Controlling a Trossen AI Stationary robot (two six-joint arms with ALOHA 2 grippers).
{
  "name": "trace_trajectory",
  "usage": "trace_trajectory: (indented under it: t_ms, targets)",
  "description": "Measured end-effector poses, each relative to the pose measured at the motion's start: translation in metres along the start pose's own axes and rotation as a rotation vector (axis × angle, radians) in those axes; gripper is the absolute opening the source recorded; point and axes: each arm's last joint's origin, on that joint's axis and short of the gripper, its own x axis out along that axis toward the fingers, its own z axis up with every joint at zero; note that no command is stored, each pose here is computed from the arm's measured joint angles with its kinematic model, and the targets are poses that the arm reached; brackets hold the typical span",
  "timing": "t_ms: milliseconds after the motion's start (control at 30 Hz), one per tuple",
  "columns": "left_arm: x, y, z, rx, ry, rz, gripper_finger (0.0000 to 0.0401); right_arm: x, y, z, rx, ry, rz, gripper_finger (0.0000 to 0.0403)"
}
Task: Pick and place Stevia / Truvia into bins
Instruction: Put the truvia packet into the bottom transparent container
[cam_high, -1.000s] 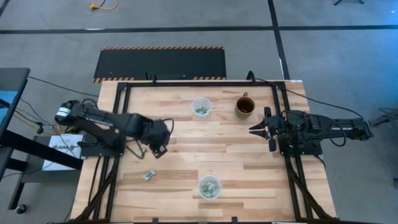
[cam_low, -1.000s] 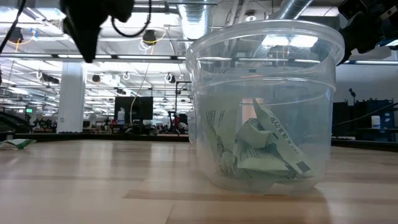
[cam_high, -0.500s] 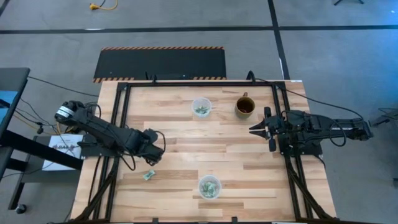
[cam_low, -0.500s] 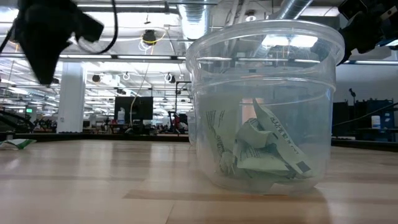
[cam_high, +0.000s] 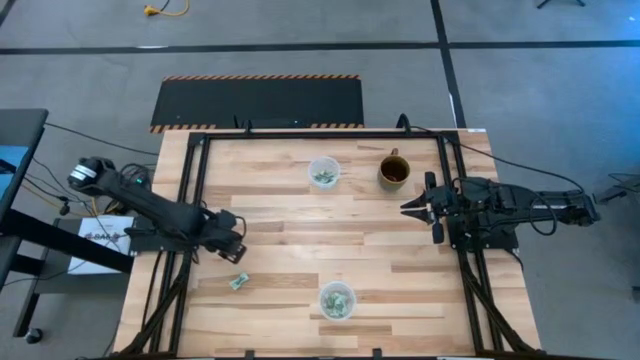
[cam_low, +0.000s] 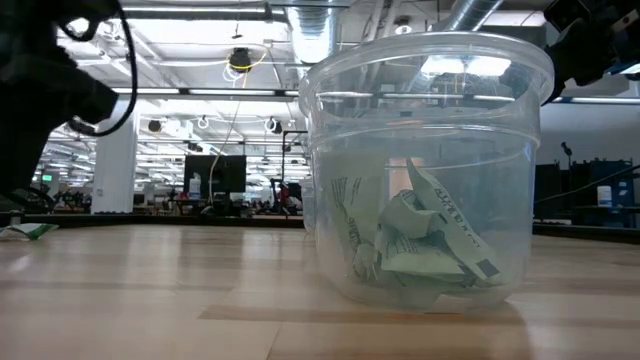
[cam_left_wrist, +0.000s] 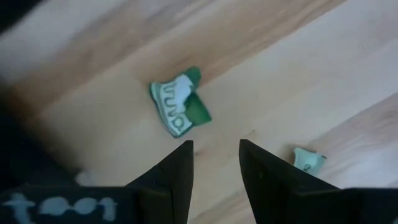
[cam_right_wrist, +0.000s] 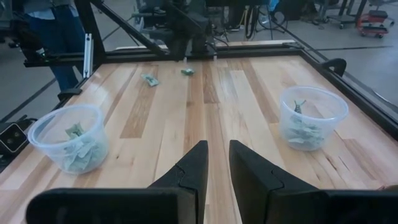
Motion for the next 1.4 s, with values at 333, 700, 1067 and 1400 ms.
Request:
trace_trajectory:
  t_ms: [333, 700, 1067, 1400]
  targets:
    - [0.025, 0.026, -0.004, -0.047, -0.001, -0.011, 0.0116, 0.000, 0.000, 0.000, 0.000, 0.000, 0.001, 0.0059]
    - [0.032, 0.025, -0.003, 0.005, -0.031, -0.060, 0.0120, 0.000, 0.000, 0.000, 0.000, 0.000, 0.001, 0.0059]
    - [0.032, 0.026, -0.002, 0.033, -0.083, -0.042, 0.0214, 0.000, 0.000, 0.000, 0.000, 0.000, 0.000, 0.0059]
    - [0.032, 0.024, -0.001, 0.078, -0.106, -0.056, 0.0238, 0.000, 0.000, 0.000, 0.000, 0.000, 0.000, 0.0059]
